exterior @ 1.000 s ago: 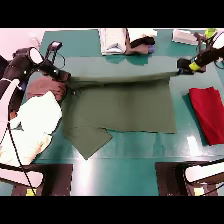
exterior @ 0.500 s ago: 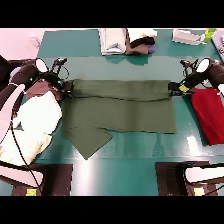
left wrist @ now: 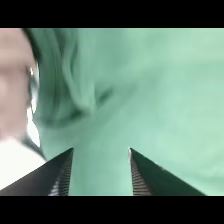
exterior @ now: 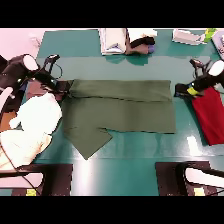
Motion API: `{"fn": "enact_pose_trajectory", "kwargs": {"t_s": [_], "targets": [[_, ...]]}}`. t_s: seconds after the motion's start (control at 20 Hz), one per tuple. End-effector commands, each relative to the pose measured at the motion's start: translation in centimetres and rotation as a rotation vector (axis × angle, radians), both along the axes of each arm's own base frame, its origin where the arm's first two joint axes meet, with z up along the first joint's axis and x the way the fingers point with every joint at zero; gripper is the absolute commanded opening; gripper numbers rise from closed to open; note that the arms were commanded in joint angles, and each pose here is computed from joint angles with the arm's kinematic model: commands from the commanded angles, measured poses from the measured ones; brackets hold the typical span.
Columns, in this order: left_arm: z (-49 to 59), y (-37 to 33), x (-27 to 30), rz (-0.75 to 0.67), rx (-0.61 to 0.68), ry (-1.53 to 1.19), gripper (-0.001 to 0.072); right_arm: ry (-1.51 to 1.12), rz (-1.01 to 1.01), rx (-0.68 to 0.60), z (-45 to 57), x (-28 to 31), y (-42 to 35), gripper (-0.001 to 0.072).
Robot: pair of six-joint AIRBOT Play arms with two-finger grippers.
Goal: Fold the shirts.
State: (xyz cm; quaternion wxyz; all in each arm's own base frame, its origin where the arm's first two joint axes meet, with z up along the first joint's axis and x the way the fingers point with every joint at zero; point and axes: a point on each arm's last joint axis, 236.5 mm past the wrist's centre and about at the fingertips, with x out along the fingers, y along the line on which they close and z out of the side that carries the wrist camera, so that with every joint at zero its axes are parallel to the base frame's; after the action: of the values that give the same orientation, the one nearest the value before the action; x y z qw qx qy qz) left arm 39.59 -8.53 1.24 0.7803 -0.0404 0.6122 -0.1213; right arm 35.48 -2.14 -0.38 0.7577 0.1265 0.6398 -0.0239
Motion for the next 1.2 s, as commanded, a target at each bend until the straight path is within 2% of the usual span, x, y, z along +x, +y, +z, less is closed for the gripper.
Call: {"fn": "enact_pose_trajectory", "kwargs": {"t_s": [0.0, 0.25, 0.65, 0.7, 0.75, 0.8, 0.85, 1.1, 1.15], "targets": [[-0.1, -0.2, -5.4, 0.036, 0.007, 0.036, 0.0427, 0.118, -0.057, 0.026, -2.3, -6.5, -0.7, 0.0391], [-3.6, -1.9, -12.4, 0.021, 0.006, 0.105, 0.0428, 0.296, -0.07, 0.091, -7.4, -13.6, 1.5, 0.0391], [-3.7, -2.0, -12.9, 0.03, 0.004, 0.112, 0.0428, 0.28, -0.014, 0.093, -8.9, -13.2, 4.0, 0.0383], [-3.8, -2.0, -13.0, 0.029, 0.005, 0.117, 0.0428, 0.295, 0.002, 0.091, -9.2, -13.4, 4.4, 0.0351], [-3.8, -1.9, -13.4, 0.025, 0.01, 0.133, 0.0429, 0.305, 0.016, 0.089, -9.5, -13.5, 4.7, 0.0242], [-3.9, -1.7, -14.0, 0.02, 0.02, 0.156, 0.0428, 0.309, 0.03, 0.085, -9.6, -13.5, 4.9, 0.0094], [-4.1, -1.4, -14.9, 0.016, 0.031, 0.193, 0.0428, 0.3, 0.04, 0.082, -9.6, -13.3, 5.2, 0.0021], [-6.4, -1.5, -20.0, 0.04, 0.047, 0.289, 0.0432, 0.185, 0.049, 0.067, -8.0, -11.7, 5.3, 0.0021], [-7.0, -1.8, -21.1, 0.056, 0.044, 0.299, 0.0483, 0.168, 0.041, 0.068, -7.7, -11.5, 5.2, 0.0021]]}}
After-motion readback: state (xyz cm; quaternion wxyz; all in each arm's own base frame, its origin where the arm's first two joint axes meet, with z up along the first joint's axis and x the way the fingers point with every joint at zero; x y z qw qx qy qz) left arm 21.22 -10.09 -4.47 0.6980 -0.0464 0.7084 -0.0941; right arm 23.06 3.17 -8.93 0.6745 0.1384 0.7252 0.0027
